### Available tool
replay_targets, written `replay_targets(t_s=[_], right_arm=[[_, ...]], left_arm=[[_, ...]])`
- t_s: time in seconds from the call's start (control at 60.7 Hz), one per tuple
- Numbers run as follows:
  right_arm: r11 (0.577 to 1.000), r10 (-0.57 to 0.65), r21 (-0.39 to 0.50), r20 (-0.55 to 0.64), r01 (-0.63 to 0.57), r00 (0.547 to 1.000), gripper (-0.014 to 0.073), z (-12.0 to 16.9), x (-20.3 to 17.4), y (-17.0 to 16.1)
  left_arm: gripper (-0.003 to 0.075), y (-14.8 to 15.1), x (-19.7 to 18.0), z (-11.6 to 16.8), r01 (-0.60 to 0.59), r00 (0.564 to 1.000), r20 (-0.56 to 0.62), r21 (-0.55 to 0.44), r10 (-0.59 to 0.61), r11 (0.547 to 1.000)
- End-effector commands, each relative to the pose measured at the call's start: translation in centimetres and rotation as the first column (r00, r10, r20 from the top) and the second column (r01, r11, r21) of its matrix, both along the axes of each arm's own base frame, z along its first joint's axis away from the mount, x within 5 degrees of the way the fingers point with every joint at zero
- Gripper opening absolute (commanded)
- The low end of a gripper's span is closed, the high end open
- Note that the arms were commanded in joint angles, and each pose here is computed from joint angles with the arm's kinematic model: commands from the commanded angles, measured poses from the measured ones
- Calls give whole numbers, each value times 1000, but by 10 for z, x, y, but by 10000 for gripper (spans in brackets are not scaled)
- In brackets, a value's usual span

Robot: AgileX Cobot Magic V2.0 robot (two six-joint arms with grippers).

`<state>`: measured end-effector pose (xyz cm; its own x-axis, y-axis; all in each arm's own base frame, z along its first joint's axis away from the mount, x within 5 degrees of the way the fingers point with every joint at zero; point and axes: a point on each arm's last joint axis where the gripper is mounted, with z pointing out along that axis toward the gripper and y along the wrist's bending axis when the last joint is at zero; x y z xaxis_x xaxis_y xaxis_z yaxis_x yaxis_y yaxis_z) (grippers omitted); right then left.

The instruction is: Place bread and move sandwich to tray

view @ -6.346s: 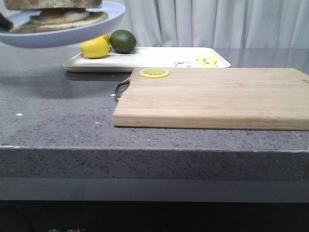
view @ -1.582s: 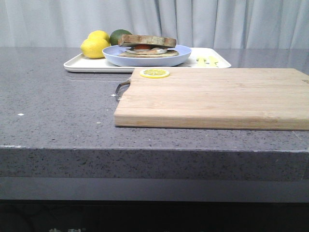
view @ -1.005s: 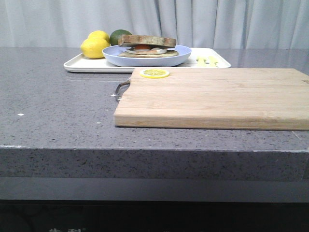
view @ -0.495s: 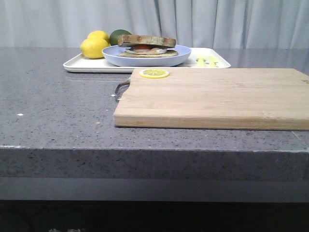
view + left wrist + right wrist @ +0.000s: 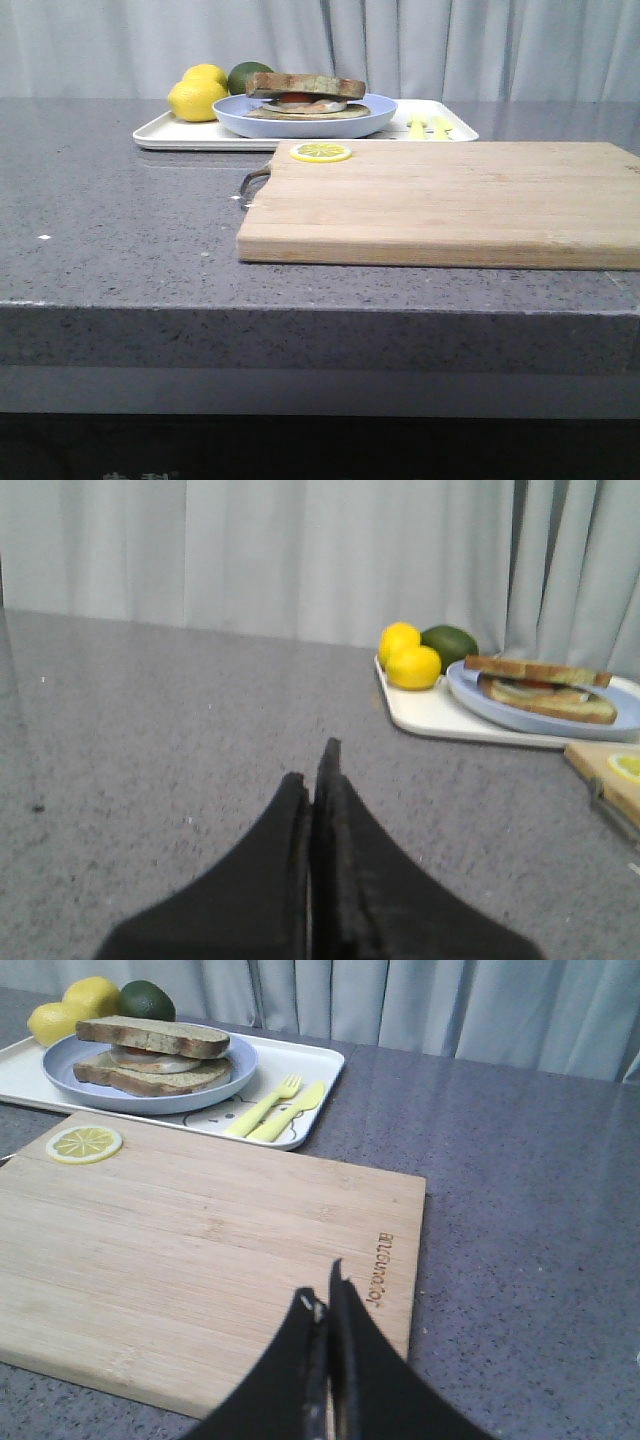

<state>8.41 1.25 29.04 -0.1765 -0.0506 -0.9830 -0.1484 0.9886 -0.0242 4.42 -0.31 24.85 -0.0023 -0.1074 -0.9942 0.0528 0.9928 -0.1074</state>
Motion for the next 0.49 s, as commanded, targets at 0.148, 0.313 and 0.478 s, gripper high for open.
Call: replay_targets(t_s=[0.148, 0.313, 0.478], right_arm=[[1000, -18, 7, 95, 17, 995, -110, 15, 1, -1], [1000, -18, 7, 95, 17, 995, -110, 15, 1, -1], [1000, -18, 7, 95, 17, 995, -110, 15, 1, -1]], left_arm=[[-18, 0, 7, -27, -6, 1000, 18, -11, 6, 1000], [-18, 0, 11, -46, -10, 1000, -4, -13, 10, 1000], [-18, 1, 10, -44, -11, 1000, 11, -13, 11, 1000]])
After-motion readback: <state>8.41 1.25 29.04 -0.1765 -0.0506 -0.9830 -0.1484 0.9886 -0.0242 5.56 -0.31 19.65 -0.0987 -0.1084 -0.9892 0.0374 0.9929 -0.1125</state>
